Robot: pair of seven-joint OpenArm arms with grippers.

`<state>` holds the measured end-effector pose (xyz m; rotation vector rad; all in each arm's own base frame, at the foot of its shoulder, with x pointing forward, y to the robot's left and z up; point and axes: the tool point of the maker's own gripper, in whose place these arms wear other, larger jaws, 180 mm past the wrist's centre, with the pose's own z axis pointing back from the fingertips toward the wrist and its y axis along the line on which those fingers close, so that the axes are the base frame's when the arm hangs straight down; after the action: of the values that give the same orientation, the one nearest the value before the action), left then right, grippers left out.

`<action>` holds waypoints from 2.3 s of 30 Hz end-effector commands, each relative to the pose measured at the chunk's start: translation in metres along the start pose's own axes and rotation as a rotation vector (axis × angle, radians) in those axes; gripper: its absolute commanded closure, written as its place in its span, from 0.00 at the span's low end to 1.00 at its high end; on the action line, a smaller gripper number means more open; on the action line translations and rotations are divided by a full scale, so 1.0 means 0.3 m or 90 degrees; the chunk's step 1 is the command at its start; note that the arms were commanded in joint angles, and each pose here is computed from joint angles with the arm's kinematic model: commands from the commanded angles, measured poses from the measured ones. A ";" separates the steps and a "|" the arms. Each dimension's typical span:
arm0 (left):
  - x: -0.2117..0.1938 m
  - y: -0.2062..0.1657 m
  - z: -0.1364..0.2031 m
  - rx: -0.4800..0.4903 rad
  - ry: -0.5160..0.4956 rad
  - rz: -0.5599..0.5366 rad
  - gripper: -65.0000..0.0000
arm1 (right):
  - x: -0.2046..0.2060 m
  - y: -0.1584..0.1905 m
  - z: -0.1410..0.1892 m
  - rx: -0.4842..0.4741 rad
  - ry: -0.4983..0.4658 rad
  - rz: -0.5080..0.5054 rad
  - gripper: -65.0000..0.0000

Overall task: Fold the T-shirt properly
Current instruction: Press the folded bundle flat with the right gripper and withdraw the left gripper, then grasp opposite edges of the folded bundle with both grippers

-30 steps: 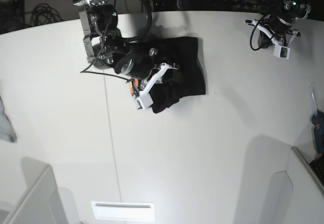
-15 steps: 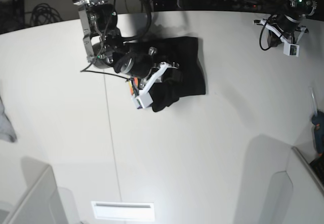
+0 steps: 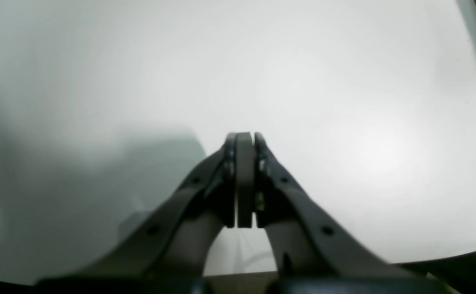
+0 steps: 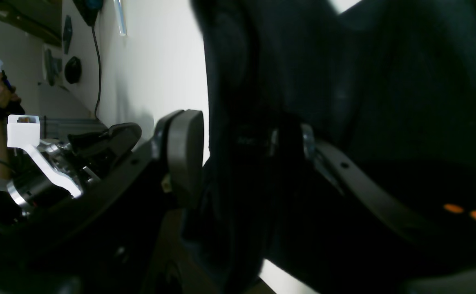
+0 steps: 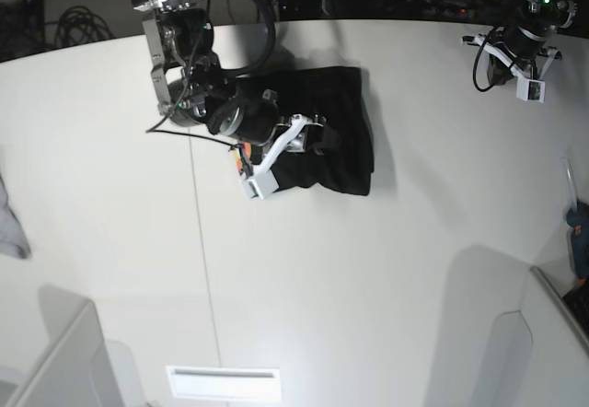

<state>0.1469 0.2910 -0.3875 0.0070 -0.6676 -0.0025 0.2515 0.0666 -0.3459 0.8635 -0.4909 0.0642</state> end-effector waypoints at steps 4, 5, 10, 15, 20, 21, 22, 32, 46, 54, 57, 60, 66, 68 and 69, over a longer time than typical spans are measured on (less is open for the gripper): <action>0.027 0.008 0.014 0.000 -0.019 -0.011 1.00 | 0.030 0.059 -0.023 0.004 -0.005 0.067 0.56; 0.027 0.008 0.014 0.000 -0.019 -0.011 1.00 | 0.022 0.068 -0.032 0.001 0.001 0.080 0.56; 0.028 0.010 0.014 0.001 -0.019 -0.012 1.00 | -0.041 0.074 -0.096 -0.006 0.052 0.108 0.56; 0.024 0.028 0.023 0.005 -0.011 -0.025 1.00 | -0.079 0.091 -0.155 0.000 0.098 0.137 0.56; 0.026 0.030 0.024 0.005 -0.012 -0.026 1.00 | -0.085 0.212 -0.195 0.041 0.117 0.209 0.56; 0.026 0.030 0.024 0.005 -0.012 -0.026 1.00 | -0.082 0.238 -0.202 0.049 0.119 0.217 0.56; 0.027 0.029 0.024 0.006 -0.012 -0.027 1.00 | -0.086 0.255 -0.208 0.055 0.122 0.224 0.56; 0.040 0.009 0.025 -0.003 -0.020 -0.030 1.00 | -0.032 0.272 -0.149 0.047 0.080 0.262 0.58; 0.149 -0.070 0.027 -0.111 -0.067 0.038 0.93 | -0.038 -0.017 0.041 -0.071 0.000 0.130 1.00; 0.146 -0.115 0.011 -0.136 -0.061 0.032 0.32 | -0.035 -0.025 0.051 -0.074 -0.008 0.128 1.00; 0.145 -0.153 0.000 -0.156 -0.056 0.024 0.27 | -0.035 -0.025 0.051 -0.074 -0.008 0.128 1.00; 0.148 -0.197 -0.013 -0.179 -0.053 0.016 0.27 | -0.034 -0.027 0.051 -0.075 -0.009 0.128 1.00; 0.167 -0.258 -0.035 -0.205 -0.068 0.035 0.27 | -0.034 -0.032 0.053 -0.078 -0.010 0.128 1.00; 0.174 -0.277 -0.047 -0.211 -0.075 0.051 0.27 | -0.038 -0.043 0.057 -0.085 -0.007 0.129 1.00; 0.171 -0.285 -0.054 -0.214 -0.075 0.059 0.27 | -0.033 -0.057 0.064 -0.092 -0.010 0.127 1.00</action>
<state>0.1917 0.2065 -0.3774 -0.3424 -0.7407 -0.0120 0.2321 0.0431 -0.3629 0.6598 -0.5465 0.2051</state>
